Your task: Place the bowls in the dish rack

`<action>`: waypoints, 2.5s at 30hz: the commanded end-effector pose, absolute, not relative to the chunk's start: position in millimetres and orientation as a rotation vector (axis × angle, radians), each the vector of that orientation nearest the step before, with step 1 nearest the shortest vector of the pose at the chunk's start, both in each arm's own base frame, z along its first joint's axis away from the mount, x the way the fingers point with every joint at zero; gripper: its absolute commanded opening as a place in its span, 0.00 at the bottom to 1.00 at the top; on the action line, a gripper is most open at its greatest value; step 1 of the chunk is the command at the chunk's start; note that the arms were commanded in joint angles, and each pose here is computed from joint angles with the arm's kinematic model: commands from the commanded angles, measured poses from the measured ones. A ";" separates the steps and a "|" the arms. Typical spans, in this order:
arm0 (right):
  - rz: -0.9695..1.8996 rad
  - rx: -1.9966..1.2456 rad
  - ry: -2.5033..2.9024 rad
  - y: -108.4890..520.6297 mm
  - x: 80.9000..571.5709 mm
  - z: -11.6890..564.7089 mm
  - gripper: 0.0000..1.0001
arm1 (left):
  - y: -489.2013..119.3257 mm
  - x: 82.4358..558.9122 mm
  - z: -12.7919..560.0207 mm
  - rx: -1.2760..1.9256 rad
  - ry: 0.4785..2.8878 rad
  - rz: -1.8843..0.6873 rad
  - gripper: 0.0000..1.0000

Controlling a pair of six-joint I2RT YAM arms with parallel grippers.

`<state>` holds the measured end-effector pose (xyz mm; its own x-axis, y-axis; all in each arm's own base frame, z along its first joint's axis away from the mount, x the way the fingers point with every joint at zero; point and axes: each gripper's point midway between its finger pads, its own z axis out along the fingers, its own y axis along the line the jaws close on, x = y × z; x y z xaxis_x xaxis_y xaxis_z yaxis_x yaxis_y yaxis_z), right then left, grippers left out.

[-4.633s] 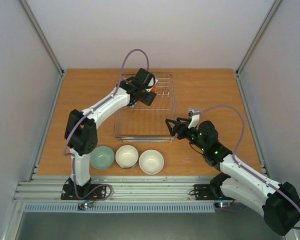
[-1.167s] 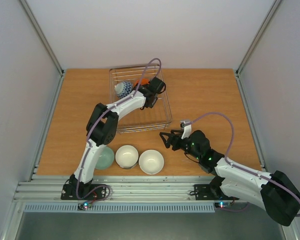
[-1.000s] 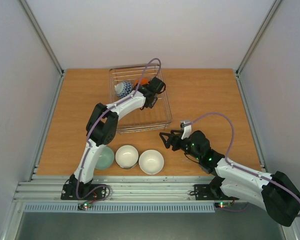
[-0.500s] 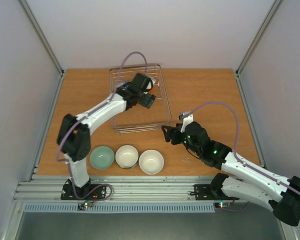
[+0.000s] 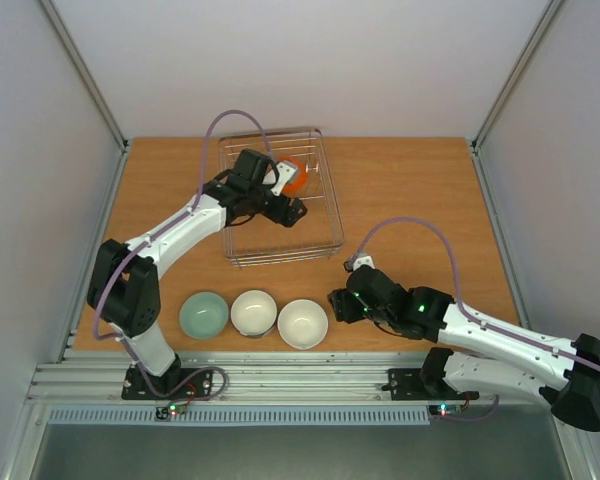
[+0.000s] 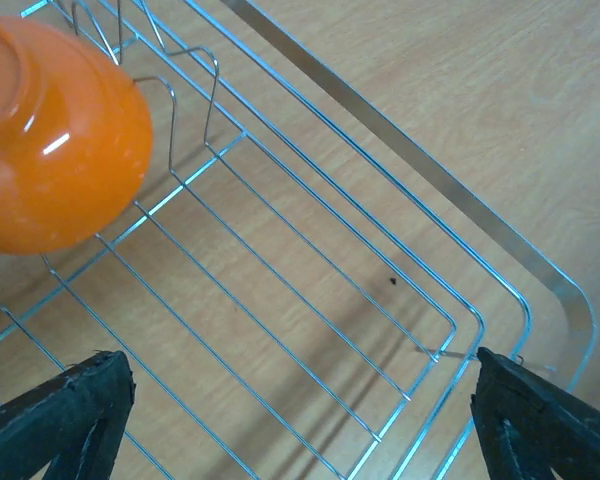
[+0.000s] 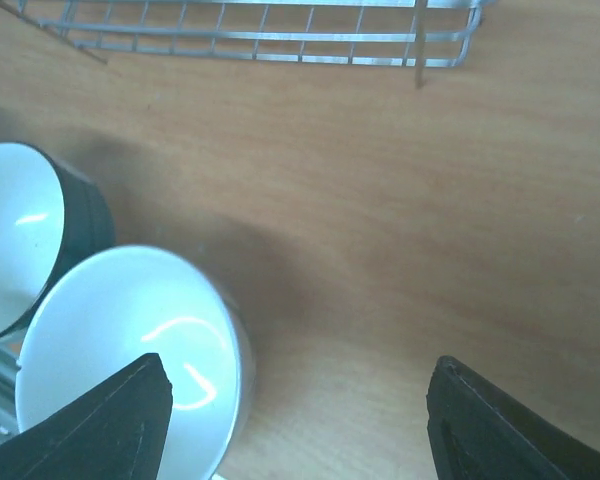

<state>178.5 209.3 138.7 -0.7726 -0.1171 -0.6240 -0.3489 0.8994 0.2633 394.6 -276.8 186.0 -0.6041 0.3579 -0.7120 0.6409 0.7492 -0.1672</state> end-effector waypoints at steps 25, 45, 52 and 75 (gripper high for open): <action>0.473 -0.446 2.618 256.3 130.4 67.8 0.42 | -270.9 388.1 206.8 0.636 2.225 -0.752 0.95; 0.310 -0.409 2.616 240.6 139.5 58.5 0.01 | -276.8 376.1 211.6 0.673 2.195 -0.830 0.95; 0.259 -0.385 2.505 226.4 153.7 88.7 0.01 | -285.0 363.1 220.1 0.732 2.166 -0.924 0.85; 0.606 -0.306 2.137 231.4 251.8 229.6 0.01 | -306.7 330.2 224.9 0.905 2.128 -0.917 0.85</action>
<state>232.0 202.4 183.2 -0.6695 -0.0602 -0.7404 -0.3187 0.9236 0.2130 336.1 -306.0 202.2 -0.6053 0.3439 -0.7179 0.7472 0.5566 -0.3633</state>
